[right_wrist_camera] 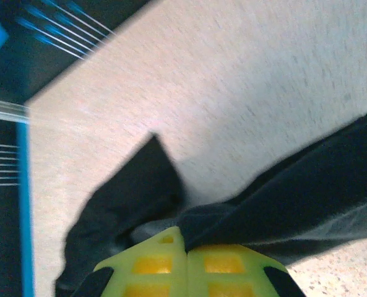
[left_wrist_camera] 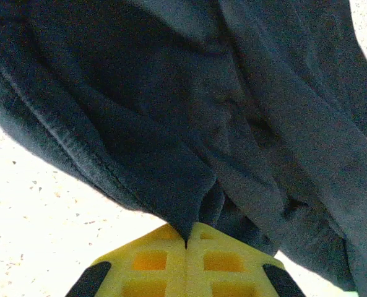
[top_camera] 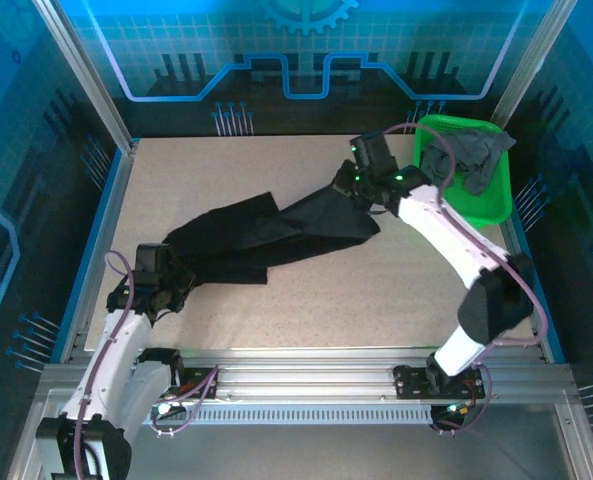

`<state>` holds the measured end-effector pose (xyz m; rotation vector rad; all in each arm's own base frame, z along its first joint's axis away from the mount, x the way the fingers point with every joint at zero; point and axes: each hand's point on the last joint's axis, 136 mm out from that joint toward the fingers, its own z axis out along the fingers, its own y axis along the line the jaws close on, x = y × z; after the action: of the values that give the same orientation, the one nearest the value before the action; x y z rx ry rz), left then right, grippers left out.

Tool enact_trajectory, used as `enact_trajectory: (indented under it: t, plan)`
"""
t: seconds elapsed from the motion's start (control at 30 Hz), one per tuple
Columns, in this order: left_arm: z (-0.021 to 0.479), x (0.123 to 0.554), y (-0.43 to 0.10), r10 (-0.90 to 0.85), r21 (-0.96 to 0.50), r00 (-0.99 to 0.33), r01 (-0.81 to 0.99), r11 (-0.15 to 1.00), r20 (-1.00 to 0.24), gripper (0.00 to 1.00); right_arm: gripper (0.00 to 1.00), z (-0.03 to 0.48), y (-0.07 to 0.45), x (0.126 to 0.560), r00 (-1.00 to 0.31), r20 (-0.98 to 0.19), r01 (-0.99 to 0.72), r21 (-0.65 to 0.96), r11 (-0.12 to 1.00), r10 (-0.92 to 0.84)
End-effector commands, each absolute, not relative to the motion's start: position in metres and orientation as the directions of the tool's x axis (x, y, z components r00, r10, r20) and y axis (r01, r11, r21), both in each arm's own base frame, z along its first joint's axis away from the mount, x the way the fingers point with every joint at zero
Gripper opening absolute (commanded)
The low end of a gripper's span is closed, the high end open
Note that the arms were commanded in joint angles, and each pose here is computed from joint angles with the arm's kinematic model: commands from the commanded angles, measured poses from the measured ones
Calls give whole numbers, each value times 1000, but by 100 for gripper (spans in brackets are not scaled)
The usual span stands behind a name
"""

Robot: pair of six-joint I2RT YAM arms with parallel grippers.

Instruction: Fold and stack the t-shirts

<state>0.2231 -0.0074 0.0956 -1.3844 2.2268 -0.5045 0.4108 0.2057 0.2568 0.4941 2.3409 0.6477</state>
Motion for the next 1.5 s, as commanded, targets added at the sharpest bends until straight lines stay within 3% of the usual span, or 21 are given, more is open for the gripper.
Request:
enact_trajectory:
  t: [0.0,0.13,0.27,0.57,0.73,0.8,0.87,0.93,1.13,1.33,1.47]
  plan:
    - [112,229,4,-895,-535,-365,-717,446,-257,0,0,297,191,397,-658,-579,137,537,832,482]
    - [120,230,10,-887,-527,-353,-714,462,-299,0,0,345,188,394,-571,-650,72,569,819,502]
    - [125,229,16,-877,-519,-343,-709,477,-338,0,0,359,190,421,-537,-679,48,569,821,502]
    - [131,226,21,-874,-513,-330,-713,479,-357,0,0,308,205,581,-548,-679,45,560,827,489]
    - [138,224,24,-866,-510,-331,-706,490,-374,0,1,272,210,635,-567,-690,18,535,845,450]
    - [138,223,23,-866,-510,-336,-706,492,-369,0,27,258,206,639,-597,-661,26,550,835,455]
    - [138,222,21,-867,-514,-340,-703,492,-365,0,47,249,199,631,-640,-627,48,544,838,444]
    - [138,222,20,-866,-516,-344,-700,494,-362,0,52,247,196,616,-678,-604,52,529,847,419]
    - [133,223,18,-863,-509,-366,-699,502,-348,0,52,232,161,532,-695,-548,156,516,842,465]
    - [131,228,17,-863,-515,-373,-694,503,-341,0,51,159,108,421,-706,-431,347,481,805,561]
    - [129,232,15,-866,-524,-375,-690,499,-332,0,51,114,82,383,-722,-350,429,452,782,597]
